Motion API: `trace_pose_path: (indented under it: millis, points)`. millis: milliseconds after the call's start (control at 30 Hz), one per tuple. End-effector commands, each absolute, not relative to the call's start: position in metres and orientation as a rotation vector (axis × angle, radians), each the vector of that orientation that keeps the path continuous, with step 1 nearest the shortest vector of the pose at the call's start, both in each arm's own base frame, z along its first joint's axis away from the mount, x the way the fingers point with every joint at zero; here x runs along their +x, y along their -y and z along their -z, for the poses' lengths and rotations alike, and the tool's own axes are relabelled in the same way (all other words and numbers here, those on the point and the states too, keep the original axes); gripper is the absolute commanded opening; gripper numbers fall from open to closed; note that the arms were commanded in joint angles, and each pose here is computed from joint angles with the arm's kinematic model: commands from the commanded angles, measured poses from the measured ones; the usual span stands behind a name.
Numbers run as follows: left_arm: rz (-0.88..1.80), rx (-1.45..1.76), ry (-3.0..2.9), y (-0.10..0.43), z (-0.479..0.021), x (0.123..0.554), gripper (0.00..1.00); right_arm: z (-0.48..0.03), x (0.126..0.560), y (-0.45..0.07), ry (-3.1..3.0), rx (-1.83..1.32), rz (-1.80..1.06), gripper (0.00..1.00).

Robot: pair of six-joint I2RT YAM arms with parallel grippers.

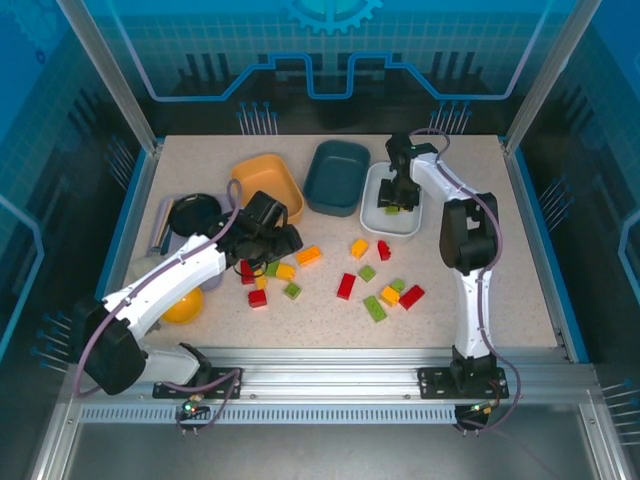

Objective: Sort the legos into containers by color

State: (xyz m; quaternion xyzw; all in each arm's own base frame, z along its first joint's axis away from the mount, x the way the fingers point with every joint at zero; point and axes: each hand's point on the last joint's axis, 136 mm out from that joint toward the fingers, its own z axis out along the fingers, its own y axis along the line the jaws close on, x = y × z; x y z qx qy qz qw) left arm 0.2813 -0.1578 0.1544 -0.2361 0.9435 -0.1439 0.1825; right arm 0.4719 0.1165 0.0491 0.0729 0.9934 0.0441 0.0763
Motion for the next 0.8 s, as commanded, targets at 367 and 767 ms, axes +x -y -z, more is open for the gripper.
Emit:
trace_pose_path:
  millis: [367,767]
  points:
    - [0.034,-0.891,-2.934,0.064,-0.069,0.280,0.75,-0.198,0.398,-0.223,-2.549,-0.262,-0.720,0.66]
    - [0.019,-0.784,-3.027,0.068,-0.026,0.314,0.64,-0.200,0.308,-0.245,-2.525,-0.440,-0.976,0.65]
